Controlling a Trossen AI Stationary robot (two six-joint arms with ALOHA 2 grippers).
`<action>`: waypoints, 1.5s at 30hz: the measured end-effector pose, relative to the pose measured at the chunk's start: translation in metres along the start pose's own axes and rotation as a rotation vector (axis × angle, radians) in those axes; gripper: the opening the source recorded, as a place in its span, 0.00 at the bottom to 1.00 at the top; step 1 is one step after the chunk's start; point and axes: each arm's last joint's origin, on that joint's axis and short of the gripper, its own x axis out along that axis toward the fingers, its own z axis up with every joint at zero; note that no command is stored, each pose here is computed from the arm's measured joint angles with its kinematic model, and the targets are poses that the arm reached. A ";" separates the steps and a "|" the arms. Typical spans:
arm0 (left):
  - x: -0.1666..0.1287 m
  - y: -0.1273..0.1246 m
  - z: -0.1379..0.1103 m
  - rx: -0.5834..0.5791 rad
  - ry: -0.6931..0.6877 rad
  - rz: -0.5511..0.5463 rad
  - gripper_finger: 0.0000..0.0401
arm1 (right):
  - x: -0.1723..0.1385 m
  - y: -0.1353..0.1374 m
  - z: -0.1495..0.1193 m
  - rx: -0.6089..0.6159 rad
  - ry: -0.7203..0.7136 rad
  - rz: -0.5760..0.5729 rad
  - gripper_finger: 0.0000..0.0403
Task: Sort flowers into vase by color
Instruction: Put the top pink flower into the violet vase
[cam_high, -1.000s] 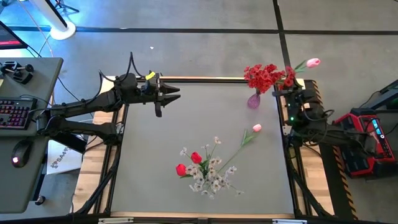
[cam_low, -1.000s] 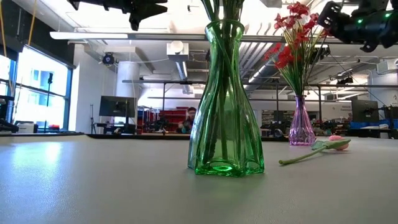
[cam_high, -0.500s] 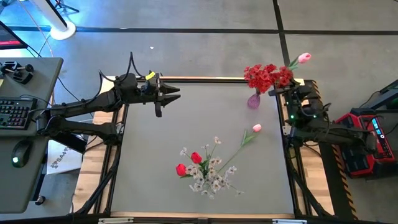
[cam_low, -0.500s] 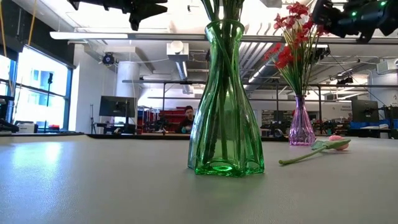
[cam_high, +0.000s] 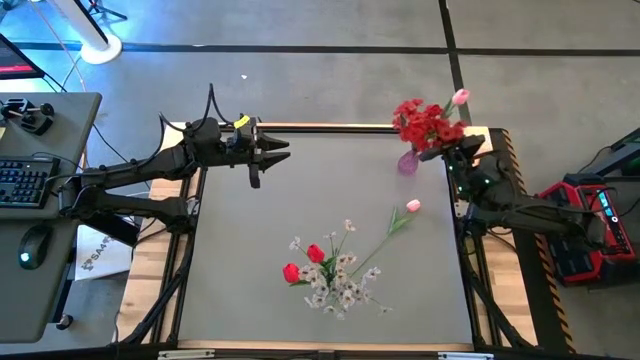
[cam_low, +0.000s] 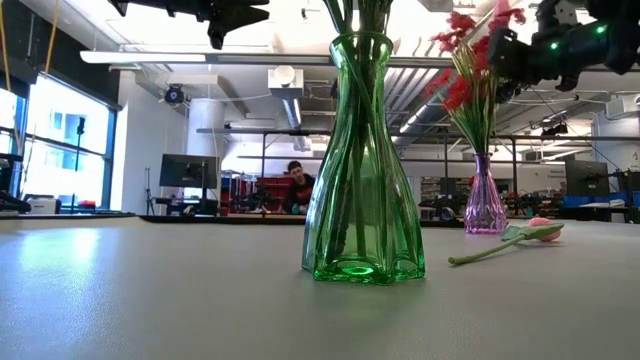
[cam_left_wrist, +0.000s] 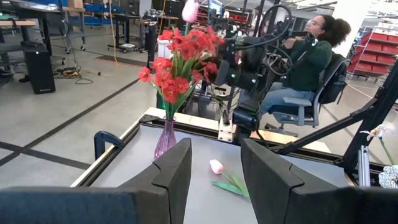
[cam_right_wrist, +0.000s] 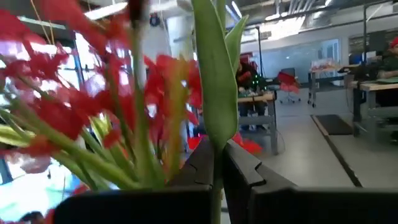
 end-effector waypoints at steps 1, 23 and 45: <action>0.000 0.000 0.000 0.000 0.000 0.000 0.32 | 0.000 0.000 -0.002 -0.013 0.013 0.000 0.00; 0.000 0.000 0.000 0.000 0.000 0.000 0.32 | -0.001 0.002 -0.037 -0.145 0.278 -0.004 0.00; 0.000 0.000 0.000 0.000 0.000 0.000 0.32 | 0.006 0.009 -0.004 -0.131 0.313 0.065 0.29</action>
